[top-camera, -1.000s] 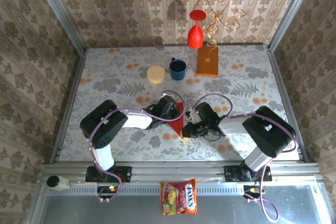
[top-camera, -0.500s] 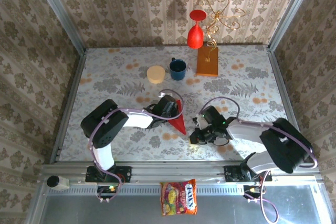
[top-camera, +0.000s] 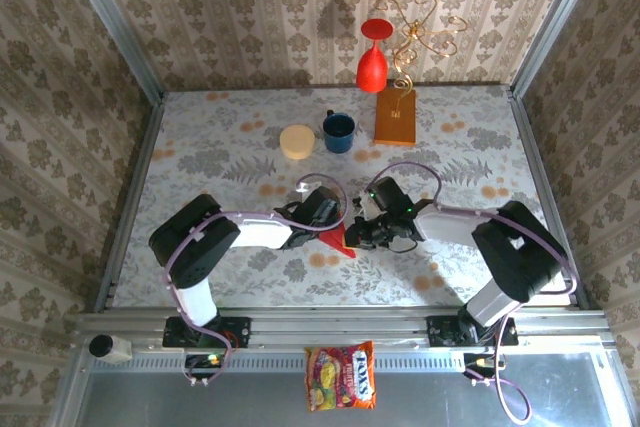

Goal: Fold a paper plane with a square sheet of paper (pick it up from the middle)
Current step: Fourth fold the wing at the center of the table.

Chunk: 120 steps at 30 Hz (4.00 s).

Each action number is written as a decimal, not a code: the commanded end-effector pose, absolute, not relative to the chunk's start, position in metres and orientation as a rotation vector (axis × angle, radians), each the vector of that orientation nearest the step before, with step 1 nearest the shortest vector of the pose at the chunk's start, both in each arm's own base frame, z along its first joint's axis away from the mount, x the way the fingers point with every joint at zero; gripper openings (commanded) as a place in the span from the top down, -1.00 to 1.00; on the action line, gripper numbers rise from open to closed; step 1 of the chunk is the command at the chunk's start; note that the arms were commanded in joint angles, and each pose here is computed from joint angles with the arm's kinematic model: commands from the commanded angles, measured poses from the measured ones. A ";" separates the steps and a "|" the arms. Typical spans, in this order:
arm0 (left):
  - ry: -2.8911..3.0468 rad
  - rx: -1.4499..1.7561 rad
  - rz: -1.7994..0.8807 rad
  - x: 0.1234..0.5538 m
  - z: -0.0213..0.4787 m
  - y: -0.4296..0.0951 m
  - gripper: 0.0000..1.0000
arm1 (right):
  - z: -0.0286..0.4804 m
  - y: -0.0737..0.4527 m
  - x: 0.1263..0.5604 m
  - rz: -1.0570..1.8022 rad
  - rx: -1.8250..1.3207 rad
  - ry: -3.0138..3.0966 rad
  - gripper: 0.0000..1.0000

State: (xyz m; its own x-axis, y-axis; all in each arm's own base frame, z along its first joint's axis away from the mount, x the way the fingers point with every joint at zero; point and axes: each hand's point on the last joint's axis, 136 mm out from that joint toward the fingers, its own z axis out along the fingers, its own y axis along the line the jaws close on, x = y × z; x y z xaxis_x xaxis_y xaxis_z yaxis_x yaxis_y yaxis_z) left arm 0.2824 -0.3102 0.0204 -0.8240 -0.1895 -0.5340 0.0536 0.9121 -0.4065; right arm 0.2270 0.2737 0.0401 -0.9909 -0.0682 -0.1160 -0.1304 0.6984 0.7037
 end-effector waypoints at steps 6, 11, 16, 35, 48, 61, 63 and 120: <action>2.659 -0.078 -0.308 0.251 -0.023 -0.267 1.00 | -0.002 0.270 0.223 1.139 -0.083 2.895 1.00; 2.561 0.010 -0.427 0.267 0.008 -0.285 1.00 | -0.023 0.255 0.212 1.107 -0.002 2.945 1.00; 2.445 0.120 -0.583 0.270 0.053 -0.306 0.85 | -0.032 0.244 0.205 1.083 0.043 2.967 1.00; 2.408 0.033 -0.968 0.227 0.036 -0.337 1.00 | -0.045 0.238 0.199 1.066 0.098 3.003 1.00; 2.468 -0.165 -0.759 0.247 0.007 -0.296 1.00 | -0.065 0.220 0.183 0.958 0.202 3.105 1.00; 2.533 -0.217 -0.603 0.288 -0.002 -0.269 1.00 | -0.080 0.205 0.170 0.865 0.257 3.172 1.00; 2.538 -0.215 -0.586 0.293 -0.004 -0.265 1.00 | -0.081 0.204 0.169 0.859 0.259 3.179 1.00; 2.554 -0.296 -0.526 0.281 -0.001 -0.240 1.00 | -0.080 0.218 0.192 0.716 0.066 3.202 1.00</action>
